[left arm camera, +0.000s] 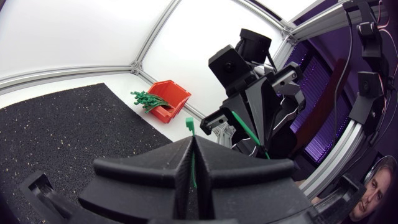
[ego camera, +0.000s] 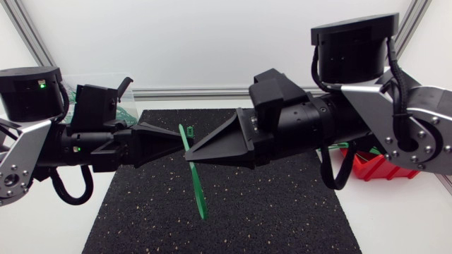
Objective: Take a green cable tie from the red box, thread the tail through the head to close it, then place it in the transparent bin on the left.
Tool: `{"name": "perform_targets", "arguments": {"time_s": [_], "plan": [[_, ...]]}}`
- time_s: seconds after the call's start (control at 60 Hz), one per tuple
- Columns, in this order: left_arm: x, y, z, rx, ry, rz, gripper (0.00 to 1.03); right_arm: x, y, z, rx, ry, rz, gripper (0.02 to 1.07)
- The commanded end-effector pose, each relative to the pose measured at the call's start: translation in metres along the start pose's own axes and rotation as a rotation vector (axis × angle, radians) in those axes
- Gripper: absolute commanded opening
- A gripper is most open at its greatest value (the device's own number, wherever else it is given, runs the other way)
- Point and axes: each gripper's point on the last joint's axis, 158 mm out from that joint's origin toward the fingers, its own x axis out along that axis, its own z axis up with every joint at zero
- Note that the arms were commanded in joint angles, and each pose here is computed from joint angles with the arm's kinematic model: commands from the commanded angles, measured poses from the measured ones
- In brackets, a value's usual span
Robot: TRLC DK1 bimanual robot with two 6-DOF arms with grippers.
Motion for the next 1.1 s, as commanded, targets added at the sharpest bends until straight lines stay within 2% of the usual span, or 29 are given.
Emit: {"name": "perform_targets", "arguments": {"time_s": [0.0,0.483,1.083], "plan": [[0.0,-0.007,-0.006,0.014,-0.005,0.001,0.04,-0.001,0.007,0.003,0.082,0.012,0.014,0.08],[-0.002,-0.015,-0.004,0.049,-0.035,0.046,0.04,-0.012,0.017,-0.013,0.266,0.101,0.0,0.08],[0.002,-0.028,-0.007,0.088,-0.043,0.05,0.04,-0.018,0.009,-0.009,0.295,0.098,0.002,0.08]]}}
